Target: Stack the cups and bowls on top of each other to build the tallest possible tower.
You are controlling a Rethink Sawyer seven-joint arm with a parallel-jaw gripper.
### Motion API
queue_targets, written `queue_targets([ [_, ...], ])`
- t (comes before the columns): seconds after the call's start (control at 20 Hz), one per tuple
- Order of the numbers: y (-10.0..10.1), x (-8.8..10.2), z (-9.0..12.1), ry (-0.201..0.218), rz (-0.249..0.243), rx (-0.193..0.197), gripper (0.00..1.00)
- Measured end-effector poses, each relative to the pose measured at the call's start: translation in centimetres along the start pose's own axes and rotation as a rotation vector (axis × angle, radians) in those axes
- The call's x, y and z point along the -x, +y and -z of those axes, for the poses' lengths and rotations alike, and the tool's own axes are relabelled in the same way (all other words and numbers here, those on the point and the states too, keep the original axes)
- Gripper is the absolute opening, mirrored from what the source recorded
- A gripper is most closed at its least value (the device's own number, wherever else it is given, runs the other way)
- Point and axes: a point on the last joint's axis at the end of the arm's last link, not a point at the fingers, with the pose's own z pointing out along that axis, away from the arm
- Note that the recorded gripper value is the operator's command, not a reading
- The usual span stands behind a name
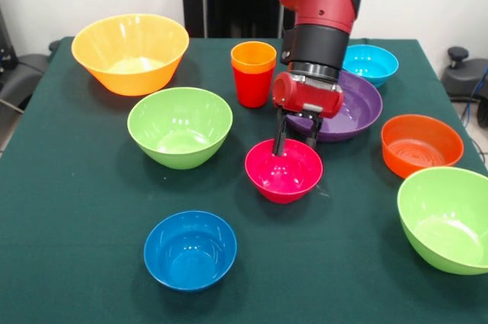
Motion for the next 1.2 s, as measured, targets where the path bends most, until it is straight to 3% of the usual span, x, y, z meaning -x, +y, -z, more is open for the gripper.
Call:
queue_targets([
  [0.45,0.78,-0.99,-0.86,-0.046,0.013,0.006,1.00],
  [0.5,0.80,-1.05,-0.89,-0.049,0.013,0.006,0.00],
  [1.2,0.55,-0.97,-0.95,-0.053,0.013,0.001,0.00],
])
